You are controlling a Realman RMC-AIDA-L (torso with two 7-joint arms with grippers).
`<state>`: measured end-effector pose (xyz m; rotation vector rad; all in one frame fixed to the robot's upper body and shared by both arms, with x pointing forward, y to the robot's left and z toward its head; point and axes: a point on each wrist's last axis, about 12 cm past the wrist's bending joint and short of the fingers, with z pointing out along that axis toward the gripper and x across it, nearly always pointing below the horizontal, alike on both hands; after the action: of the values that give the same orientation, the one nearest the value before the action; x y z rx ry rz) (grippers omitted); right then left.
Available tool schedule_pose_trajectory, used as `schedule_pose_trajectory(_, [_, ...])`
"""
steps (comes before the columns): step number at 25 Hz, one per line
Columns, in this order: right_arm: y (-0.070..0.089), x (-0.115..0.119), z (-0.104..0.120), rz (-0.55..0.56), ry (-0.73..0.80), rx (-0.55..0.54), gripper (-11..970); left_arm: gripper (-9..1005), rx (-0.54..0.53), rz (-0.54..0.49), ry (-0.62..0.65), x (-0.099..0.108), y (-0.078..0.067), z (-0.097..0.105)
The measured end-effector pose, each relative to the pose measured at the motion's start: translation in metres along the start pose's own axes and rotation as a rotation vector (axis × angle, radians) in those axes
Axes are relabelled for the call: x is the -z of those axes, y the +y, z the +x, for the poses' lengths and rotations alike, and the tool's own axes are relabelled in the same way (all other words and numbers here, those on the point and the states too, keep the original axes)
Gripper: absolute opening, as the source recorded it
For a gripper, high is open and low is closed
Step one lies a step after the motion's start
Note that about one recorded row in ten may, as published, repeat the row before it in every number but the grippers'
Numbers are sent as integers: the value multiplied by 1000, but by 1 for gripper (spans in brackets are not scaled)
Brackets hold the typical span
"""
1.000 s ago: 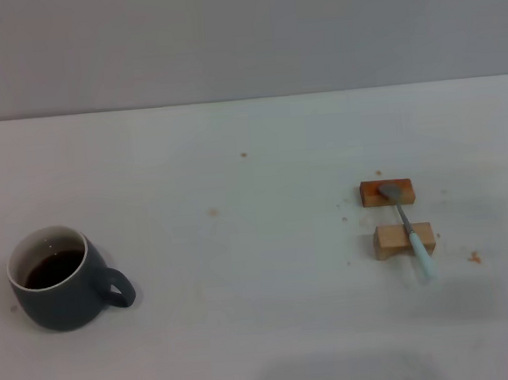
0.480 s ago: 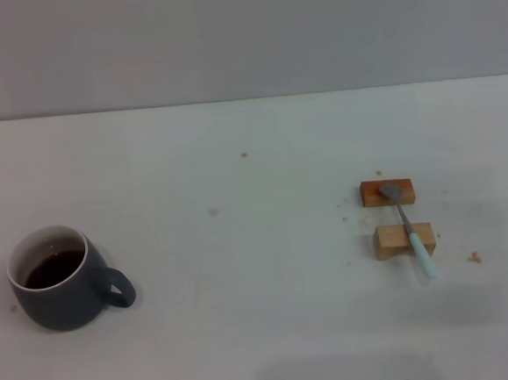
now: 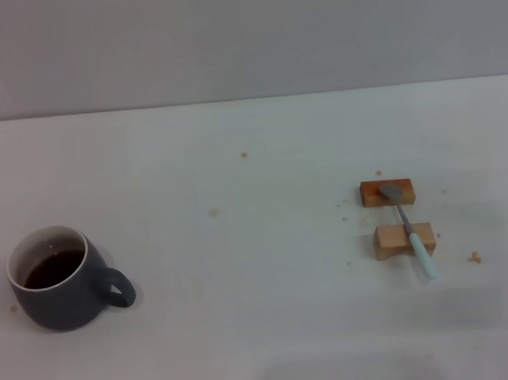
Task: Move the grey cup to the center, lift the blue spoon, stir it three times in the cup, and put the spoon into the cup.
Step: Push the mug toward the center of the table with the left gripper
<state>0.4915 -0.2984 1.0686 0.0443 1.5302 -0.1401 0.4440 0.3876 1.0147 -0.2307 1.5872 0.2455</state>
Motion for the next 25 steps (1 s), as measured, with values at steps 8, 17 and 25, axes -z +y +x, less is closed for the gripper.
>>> schedule_pose_trajectory(8, [1,5,6,-3,-2,-37,389,46,8,51,17,16,-6,8])
schedule_pose_trajectory(17, [2,4,1,-4,-25,-42,387,-2,12,148,64,35,-21,23])
schedule_pose_trajectory(25, [2,3,0,-8,-31,-41,389,-2,52,240,91,47,-40,29])
